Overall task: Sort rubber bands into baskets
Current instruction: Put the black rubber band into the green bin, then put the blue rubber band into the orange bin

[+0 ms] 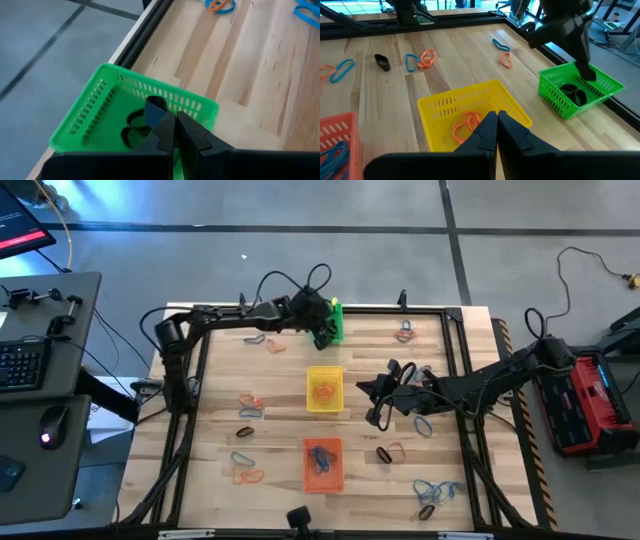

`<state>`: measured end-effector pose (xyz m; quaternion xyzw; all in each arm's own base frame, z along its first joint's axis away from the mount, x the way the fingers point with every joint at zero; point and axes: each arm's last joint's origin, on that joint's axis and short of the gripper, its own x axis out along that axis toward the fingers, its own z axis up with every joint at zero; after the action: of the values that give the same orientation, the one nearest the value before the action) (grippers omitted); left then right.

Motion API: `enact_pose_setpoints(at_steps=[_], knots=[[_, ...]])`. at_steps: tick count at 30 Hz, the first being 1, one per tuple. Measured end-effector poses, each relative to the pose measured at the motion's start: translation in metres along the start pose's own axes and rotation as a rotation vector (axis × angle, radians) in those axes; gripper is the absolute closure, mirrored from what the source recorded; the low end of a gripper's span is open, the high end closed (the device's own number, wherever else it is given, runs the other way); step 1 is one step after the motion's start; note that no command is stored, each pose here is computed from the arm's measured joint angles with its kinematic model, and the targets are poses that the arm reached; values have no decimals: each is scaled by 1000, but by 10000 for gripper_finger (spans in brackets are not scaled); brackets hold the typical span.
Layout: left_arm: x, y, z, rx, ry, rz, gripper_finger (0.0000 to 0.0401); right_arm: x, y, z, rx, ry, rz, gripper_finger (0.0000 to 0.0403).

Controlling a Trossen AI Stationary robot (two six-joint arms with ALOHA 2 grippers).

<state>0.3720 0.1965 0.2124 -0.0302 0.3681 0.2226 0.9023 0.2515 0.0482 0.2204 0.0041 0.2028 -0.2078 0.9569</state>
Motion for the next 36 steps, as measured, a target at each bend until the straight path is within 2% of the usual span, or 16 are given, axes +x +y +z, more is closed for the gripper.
enact_pose_setpoints(at_steps=[7, 12, 23, 27, 31, 36], knots=[[18, 12, -8, -25, 37, -38, 401, 0, 0, 0, 0, 0, 0, 403], [22, 11, -11, -14, 48, -56, 395, 0, 0, 0, 0, 1, 0, 403], [22, 8, -10, 34, 45, -58, 321, 0, 0, 0, 3, 1, 0, 403], [22, 10, -10, 44, 57, 27, 298, 0, 0, 0, 3, 1, 0, 403], [22, 9, -14, 100, 78, 75, 299, 0, 0, 0, 4, 2, 6, 403], [26, 6, -23, 106, 69, 76, 326, 0, 0, -1, 16, 12, 14, 403]])
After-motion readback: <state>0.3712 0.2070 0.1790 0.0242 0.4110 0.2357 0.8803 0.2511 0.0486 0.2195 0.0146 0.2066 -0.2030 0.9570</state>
